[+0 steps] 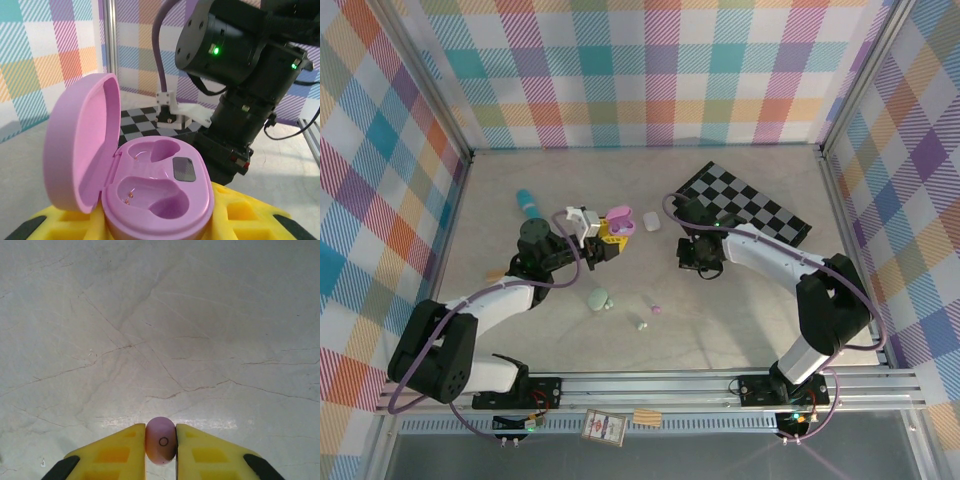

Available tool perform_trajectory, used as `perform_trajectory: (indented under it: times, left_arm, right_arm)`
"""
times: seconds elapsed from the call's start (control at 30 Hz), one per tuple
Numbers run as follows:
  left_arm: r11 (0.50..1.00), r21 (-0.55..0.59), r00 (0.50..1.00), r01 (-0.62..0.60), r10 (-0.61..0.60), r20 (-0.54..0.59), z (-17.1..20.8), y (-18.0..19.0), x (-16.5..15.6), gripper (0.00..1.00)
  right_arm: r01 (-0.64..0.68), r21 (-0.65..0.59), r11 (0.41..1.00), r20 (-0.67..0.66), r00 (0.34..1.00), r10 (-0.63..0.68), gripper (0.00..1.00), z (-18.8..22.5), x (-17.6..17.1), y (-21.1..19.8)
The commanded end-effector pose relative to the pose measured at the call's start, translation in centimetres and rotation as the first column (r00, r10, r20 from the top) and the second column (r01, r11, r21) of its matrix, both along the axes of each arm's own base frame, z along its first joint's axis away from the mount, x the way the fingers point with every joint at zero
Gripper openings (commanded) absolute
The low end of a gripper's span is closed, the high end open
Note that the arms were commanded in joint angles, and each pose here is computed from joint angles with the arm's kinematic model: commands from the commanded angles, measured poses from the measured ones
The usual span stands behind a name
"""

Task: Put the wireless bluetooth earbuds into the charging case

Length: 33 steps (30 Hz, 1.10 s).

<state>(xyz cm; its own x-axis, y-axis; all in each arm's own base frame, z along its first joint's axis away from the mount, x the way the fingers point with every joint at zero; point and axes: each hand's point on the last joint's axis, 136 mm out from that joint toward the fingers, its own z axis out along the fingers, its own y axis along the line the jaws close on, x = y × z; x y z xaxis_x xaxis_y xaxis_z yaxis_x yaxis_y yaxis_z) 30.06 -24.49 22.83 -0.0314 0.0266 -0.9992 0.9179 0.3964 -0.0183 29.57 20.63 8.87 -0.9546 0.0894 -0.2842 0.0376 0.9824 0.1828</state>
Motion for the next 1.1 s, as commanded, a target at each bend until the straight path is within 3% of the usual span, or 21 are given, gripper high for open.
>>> perform_trajectory:
  times: [0.0,0.23,0.5,0.77,1.07]
  left_arm:
    - [0.998,0.053,0.999,0.02,-0.022,0.038,-0.6,-0.9,0.2,0.29]
    - [0.994,0.088,0.998,0.063,-0.066,0.025,-1.2,-1.9,-0.1,0.29]
    - [0.983,0.118,0.989,0.142,-0.146,0.023,-1.1,-2.4,-1.7,0.29]
    - [0.966,0.114,0.971,0.233,-0.237,0.023,-0.7,-3.1,-3.5,0.29]
    - [0.96,0.106,0.964,0.259,-0.263,0.026,0.2,-3.3,-4.2,0.29]
  right_arm:
    - [-0.076,0.044,0.996,0.065,0.995,0.074,0.21,2.7,0.0,1.1]
    - [-0.372,0.152,0.916,0.307,0.899,0.314,0.2,9.5,-0.6,5.7]
    - [-0.69,0.217,0.69,0.519,0.681,0.518,0.19,15.8,-3.3,9.7]
    - [-0.802,0.134,0.582,0.591,0.536,0.603,0.19,18.3,-3.6,10.8]
    - [-0.84,0.106,0.532,0.565,0.491,0.663,0.18,17.6,-3.4,11.6]
